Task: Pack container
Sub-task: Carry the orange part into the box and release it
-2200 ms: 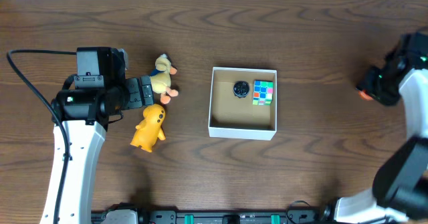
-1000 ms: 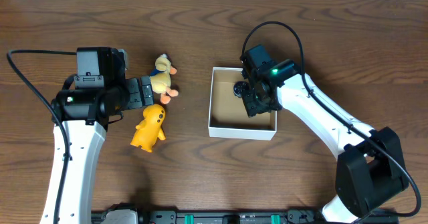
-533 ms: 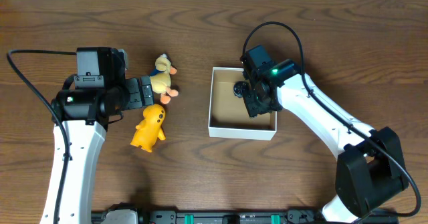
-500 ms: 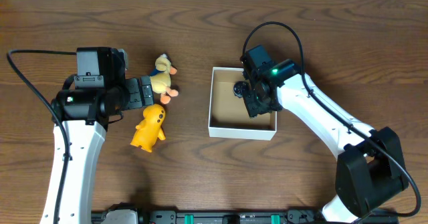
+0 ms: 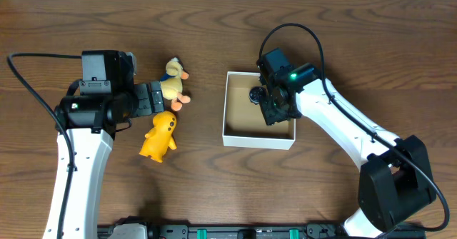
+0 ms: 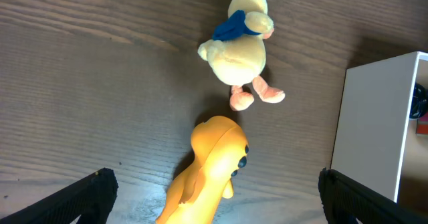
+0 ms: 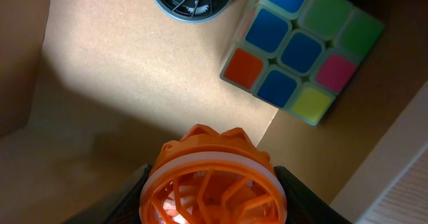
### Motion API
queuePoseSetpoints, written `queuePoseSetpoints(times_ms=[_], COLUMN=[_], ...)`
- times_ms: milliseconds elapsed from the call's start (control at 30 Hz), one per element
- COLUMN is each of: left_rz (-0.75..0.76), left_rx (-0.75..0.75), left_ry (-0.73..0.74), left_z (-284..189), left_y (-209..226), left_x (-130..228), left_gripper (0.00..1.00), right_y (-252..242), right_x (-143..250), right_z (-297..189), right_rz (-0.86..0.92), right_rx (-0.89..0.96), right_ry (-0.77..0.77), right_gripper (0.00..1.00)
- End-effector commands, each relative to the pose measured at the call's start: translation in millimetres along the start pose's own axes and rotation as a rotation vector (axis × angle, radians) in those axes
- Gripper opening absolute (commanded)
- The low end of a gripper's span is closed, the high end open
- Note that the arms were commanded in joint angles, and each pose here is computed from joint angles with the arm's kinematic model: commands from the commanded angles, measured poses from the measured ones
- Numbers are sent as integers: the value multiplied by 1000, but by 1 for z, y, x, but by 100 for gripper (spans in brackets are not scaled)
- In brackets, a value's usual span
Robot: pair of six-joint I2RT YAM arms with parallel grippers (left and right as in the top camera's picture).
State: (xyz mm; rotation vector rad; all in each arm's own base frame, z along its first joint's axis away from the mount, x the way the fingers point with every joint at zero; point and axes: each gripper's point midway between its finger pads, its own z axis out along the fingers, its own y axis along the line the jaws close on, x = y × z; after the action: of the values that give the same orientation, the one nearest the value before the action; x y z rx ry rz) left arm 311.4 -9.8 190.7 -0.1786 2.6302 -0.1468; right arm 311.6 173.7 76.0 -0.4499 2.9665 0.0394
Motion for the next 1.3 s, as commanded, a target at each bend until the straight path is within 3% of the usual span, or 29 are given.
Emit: queuePoseSetpoints(times_ms=[0, 267, 833, 1167, 1233, 1267], left_rz=[6, 7, 5, 5, 5, 5], left_rx=[6, 6, 4, 3, 3, 3], left_ry=[19, 19, 32, 37, 37, 36], left_z=[4, 4, 4, 3, 3, 3], left_y=[-1, -1, -1, 0, 0, 0], left_x=[4, 4, 7, 8, 8, 8], left_gripper=[98, 98, 98, 98, 98, 98], right_y=[0, -1, 0, -7, -7, -7], right_x=[6, 17, 17, 26, 26, 26], right_z=[4, 25, 49, 55, 55, 55], right_rz=[-13, 4, 5, 58, 58, 58], right_rx=[13, 12, 0, 29, 28, 28], right_ry=[18, 28, -28, -7, -6, -6], right_gripper=[36, 34, 42, 37, 42, 50])
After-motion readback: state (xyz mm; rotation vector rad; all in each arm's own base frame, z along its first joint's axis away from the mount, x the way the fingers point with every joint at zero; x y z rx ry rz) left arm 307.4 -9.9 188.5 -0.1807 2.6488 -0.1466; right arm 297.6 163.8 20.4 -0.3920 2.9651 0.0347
